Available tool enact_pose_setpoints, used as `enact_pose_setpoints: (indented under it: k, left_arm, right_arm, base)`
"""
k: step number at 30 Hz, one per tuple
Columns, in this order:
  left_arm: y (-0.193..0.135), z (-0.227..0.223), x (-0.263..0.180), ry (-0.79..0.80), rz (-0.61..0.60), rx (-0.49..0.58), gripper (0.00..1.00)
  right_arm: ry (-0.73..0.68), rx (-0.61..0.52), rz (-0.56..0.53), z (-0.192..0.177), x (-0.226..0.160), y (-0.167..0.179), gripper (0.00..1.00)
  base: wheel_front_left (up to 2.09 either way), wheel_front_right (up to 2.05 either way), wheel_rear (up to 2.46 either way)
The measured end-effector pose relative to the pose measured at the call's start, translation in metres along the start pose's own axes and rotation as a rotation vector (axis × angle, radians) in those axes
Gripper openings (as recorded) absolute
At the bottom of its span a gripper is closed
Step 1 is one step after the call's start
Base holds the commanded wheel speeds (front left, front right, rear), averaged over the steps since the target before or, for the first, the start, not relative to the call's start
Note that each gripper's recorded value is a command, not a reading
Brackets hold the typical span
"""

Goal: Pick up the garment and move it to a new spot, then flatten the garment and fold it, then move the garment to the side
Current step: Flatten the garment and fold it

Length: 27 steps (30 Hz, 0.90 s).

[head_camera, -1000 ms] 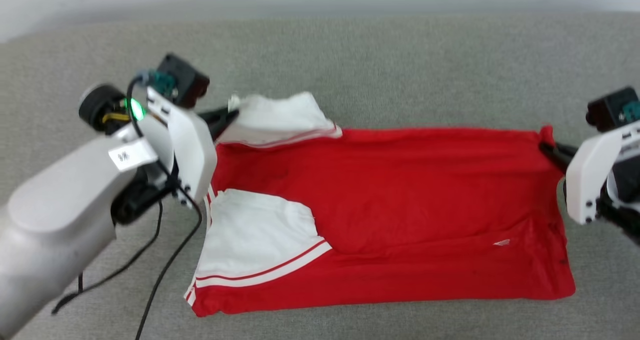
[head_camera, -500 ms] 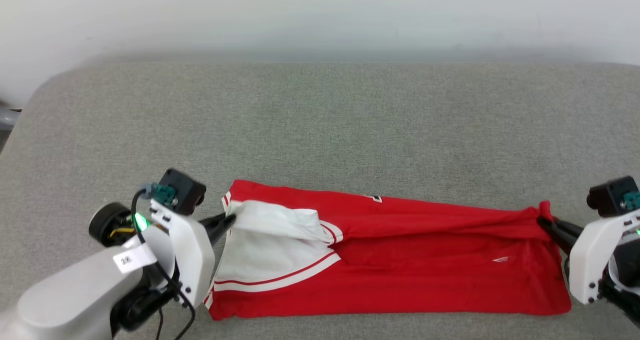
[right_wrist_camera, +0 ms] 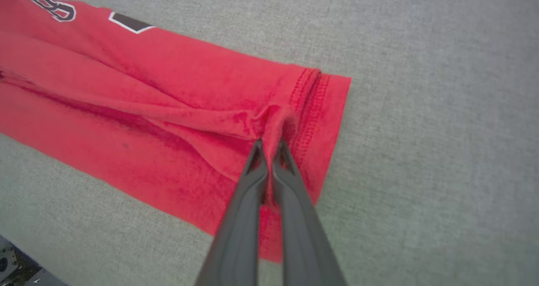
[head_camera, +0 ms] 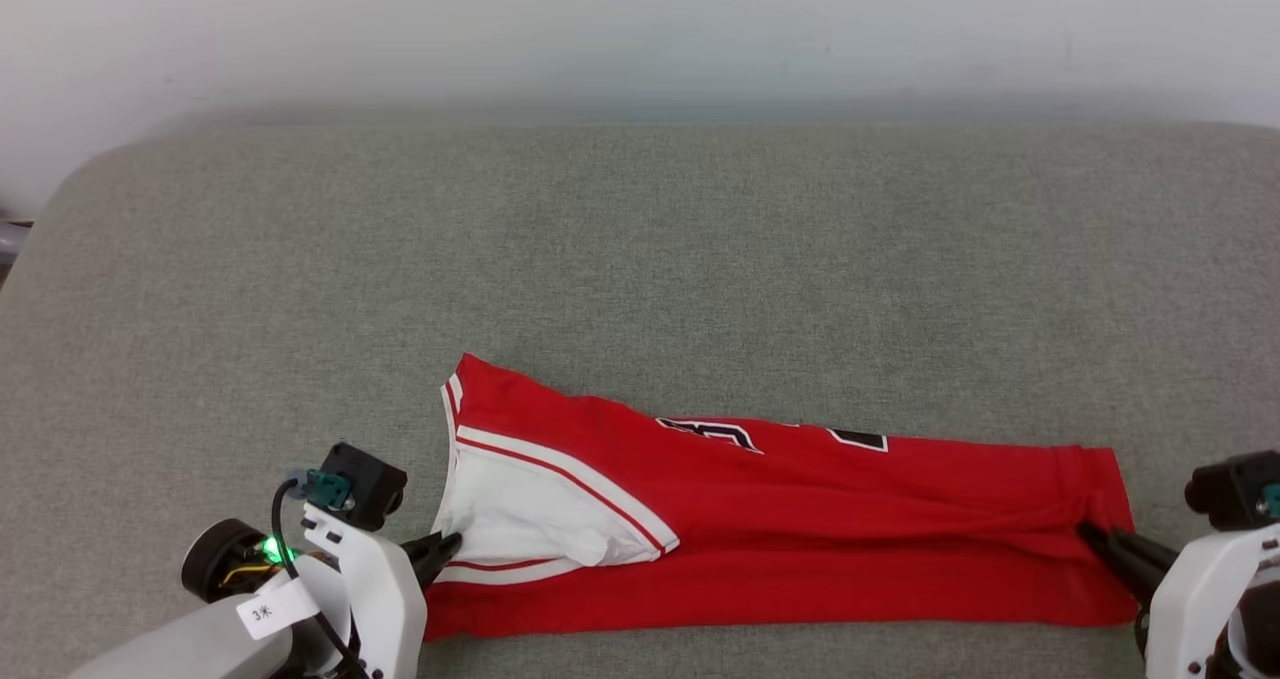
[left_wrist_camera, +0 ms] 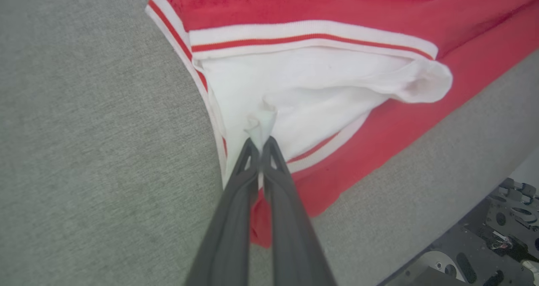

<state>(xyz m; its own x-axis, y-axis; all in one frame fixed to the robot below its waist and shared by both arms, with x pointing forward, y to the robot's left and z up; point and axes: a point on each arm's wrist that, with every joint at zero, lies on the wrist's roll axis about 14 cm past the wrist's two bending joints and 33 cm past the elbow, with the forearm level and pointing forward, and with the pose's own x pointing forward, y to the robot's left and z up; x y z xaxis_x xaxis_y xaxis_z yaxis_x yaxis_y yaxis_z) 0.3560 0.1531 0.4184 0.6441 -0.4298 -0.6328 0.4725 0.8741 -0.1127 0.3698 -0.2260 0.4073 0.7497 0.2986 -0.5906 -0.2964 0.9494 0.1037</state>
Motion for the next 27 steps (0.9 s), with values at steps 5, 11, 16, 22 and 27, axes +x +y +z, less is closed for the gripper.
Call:
enact_pose_setpoints:
  k: [5, 11, 16, 22, 27]
  left_arm:
    - [-0.002, -0.017, 0.007, 0.042, -0.002, -0.031, 0.00]
    - [0.001, -0.015, 0.010, -0.016, 0.037, -0.044, 1.00]
    - [0.006, 0.000, 0.001, -0.142, 0.101, -0.031, 1.00]
    - [0.019, 0.030, -0.017, -0.341, 0.232, -0.027, 1.00]
    - [0.028, 0.057, -0.031, -0.473, 0.353, -0.017, 1.00]
  right_arm:
    - [0.048, 0.053, 0.008, -0.022, 0.001, 0.009, 0.00]
    - [0.017, 0.068, -0.024, -0.020, 0.002, 0.006, 1.00]
    - [-0.083, 0.074, -0.020, 0.008, -0.008, 0.008, 1.00]
    - [-0.156, 0.064, -0.034, 0.041, -0.030, -0.002, 1.00]
    - [-0.096, 0.113, -0.052, 0.044, -0.043, -0.016, 1.00]
  base:
    - [0.00, 0.00, 0.00]
    - [0.00, 0.00, 0.00]
    - [0.00, 0.00, 0.00]
    - [0.00, 0.00, 0.00]
    - [0.00, 0.00, 0.00]
